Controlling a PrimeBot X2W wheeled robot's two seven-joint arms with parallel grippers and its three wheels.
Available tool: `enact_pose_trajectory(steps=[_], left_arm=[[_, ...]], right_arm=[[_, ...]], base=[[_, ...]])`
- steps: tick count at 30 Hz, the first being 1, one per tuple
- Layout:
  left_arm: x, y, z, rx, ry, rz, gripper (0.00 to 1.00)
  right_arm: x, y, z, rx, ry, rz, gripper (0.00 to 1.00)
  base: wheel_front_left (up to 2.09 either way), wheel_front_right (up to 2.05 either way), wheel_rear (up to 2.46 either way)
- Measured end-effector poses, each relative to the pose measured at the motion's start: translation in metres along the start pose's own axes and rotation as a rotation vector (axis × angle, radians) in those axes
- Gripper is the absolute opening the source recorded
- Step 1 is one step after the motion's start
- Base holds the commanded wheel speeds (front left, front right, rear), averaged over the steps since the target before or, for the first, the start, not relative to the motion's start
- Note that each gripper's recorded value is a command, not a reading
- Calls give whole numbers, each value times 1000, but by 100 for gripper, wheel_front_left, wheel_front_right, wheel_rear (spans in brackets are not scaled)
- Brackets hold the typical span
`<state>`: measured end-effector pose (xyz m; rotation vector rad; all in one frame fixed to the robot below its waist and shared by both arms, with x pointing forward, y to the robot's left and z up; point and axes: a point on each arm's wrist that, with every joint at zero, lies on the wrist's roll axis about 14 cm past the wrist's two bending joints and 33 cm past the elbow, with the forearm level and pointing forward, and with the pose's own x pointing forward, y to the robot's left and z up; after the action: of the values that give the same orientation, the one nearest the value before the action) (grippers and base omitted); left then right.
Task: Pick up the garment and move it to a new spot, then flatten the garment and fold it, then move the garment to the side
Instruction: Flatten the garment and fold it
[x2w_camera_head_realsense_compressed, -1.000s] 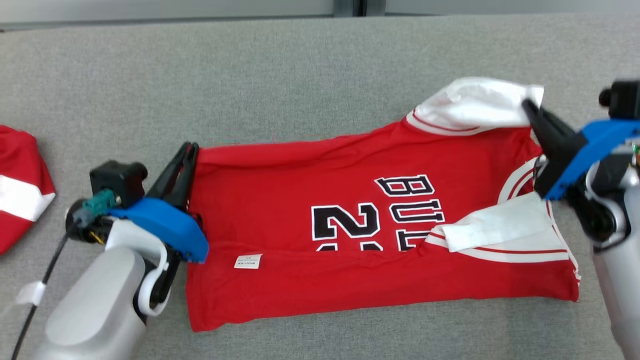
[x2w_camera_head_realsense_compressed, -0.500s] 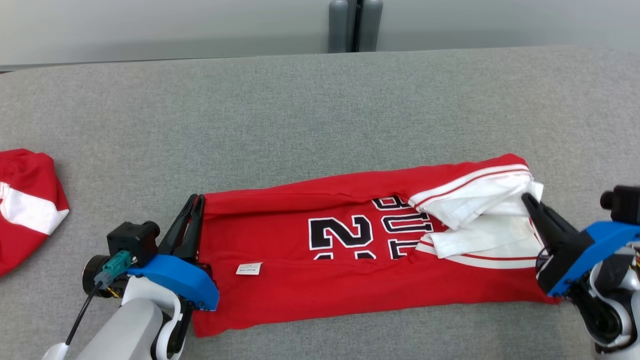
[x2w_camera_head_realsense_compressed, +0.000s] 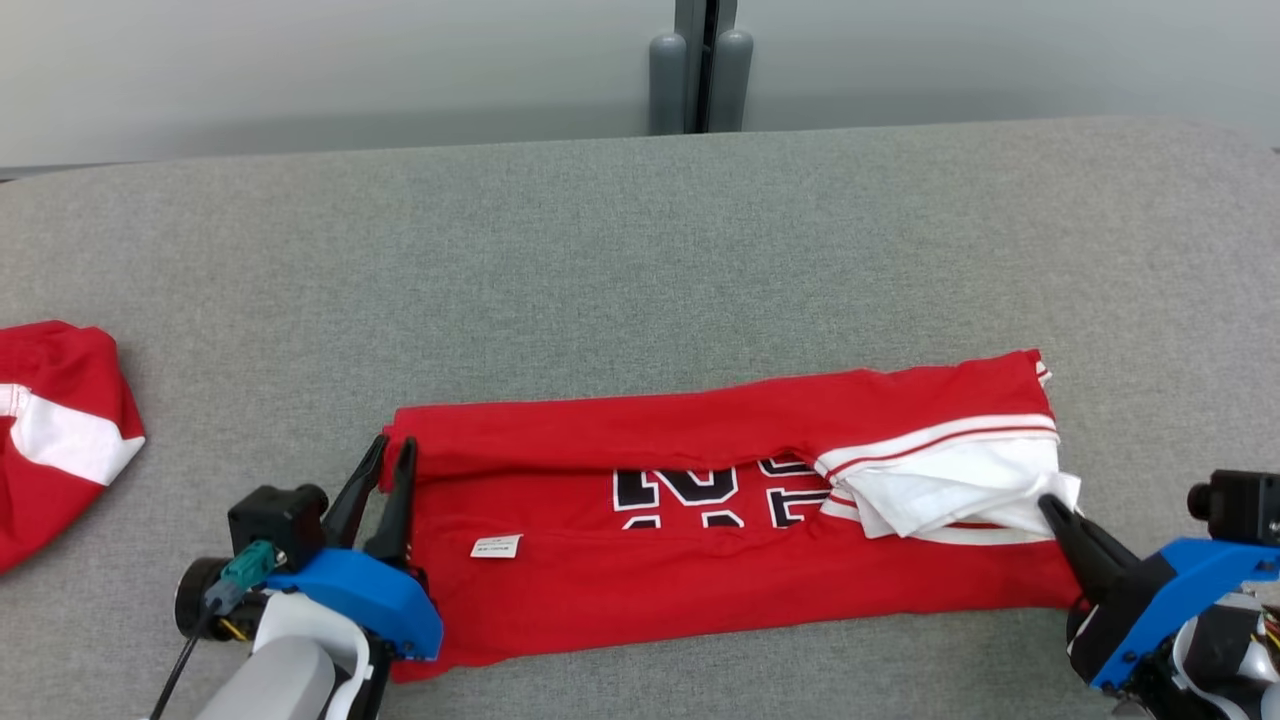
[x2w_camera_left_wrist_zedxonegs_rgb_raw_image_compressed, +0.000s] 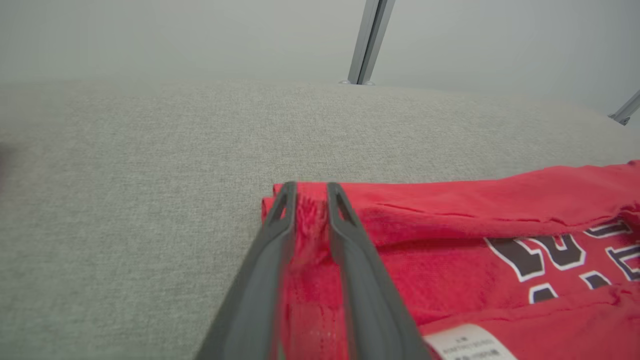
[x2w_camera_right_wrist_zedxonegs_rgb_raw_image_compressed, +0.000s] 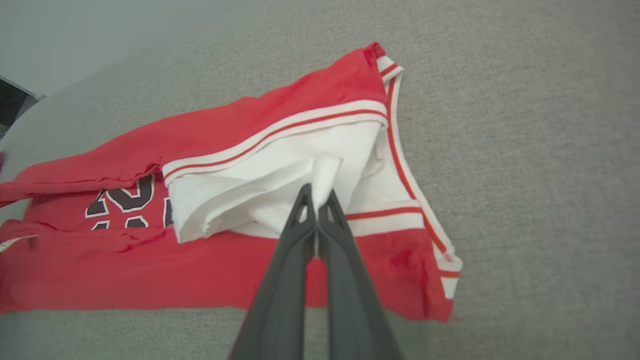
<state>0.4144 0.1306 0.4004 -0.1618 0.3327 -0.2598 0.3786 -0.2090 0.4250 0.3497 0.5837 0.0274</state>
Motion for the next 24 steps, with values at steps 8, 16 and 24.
enact_pose_trajectory(steps=[8,16,24], left_arm=[[-15,5,10,-71,-52,59,100],[-37,11,68,-17,-267,110,100],[-54,21,77,52,-321,168,100]], right_arm=[[-13,-10,-3,0,2,-44,100],[-19,-3,31,-44,-164,-52,100],[-6,-14,31,-90,-157,-120,100]], base=[[0,0,0],[0,0,0],[0,0,0]])
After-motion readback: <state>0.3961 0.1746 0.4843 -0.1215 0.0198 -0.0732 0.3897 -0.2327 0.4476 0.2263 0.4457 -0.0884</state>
